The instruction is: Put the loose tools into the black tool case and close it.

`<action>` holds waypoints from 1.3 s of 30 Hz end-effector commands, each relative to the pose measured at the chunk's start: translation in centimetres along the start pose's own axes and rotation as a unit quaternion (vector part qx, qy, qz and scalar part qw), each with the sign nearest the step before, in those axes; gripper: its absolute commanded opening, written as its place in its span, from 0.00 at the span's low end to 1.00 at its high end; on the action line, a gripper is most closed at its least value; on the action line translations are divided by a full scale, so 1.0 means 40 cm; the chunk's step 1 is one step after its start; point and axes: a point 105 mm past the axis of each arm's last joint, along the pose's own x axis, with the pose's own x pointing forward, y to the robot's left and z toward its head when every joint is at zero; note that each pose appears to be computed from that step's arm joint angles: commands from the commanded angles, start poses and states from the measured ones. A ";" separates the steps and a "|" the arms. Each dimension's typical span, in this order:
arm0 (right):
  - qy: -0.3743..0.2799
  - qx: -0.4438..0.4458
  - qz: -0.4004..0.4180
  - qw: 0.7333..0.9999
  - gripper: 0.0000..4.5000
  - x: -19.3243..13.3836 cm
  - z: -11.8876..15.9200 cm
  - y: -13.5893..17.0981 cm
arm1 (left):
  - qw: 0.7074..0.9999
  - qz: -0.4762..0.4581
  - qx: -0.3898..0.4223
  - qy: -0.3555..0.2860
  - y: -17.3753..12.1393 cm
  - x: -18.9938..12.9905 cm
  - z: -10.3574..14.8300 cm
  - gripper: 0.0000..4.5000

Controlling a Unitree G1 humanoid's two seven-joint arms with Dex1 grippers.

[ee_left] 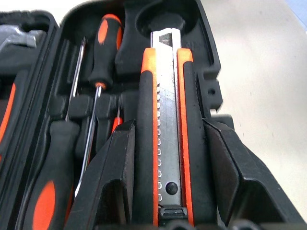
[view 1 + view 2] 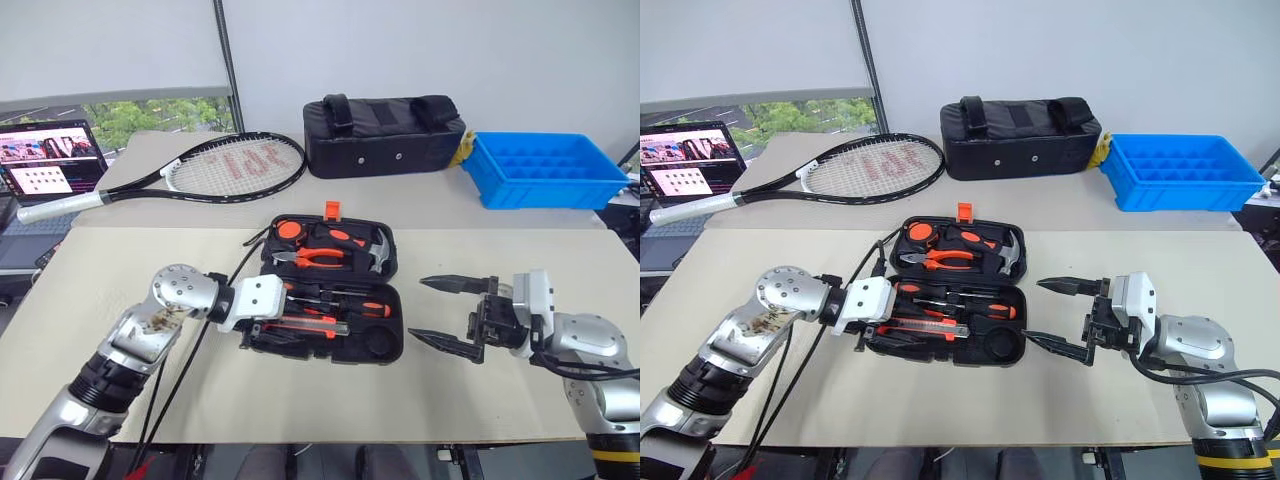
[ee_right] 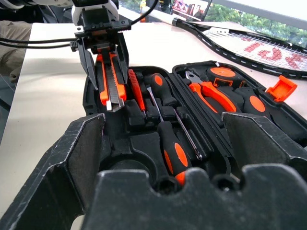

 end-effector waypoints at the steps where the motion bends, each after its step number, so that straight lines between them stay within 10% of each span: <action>1: -0.008 -0.032 0.002 0.999 1.00 -0.002 0.029 0.002 | 0.999 0.004 0.020 0.026 0.008 0.016 0.002 0.36; 19: -0.009 -0.039 0.005 0.999 1.00 0.017 0.042 -0.008 | 0.999 -0.004 -0.010 0.052 0.001 0.044 -0.021 0.36; 25: -0.010 -0.033 0.005 0.999 1.00 0.016 0.039 -0.006 | 0.999 0.035 0.001 0.021 0.028 0.048 0.004 0.87; 37: -0.009 -0.033 0.008 0.999 1.00 0.021 0.040 -0.007 | 0.987 0.091 -0.036 -0.129 0.080 -0.004 0.101 0.87; 39: -0.009 -0.034 0.008 0.999 1.00 0.022 0.041 -0.008 | 0.984 0.097 -0.050 -0.141 0.084 0.004 0.095 0.72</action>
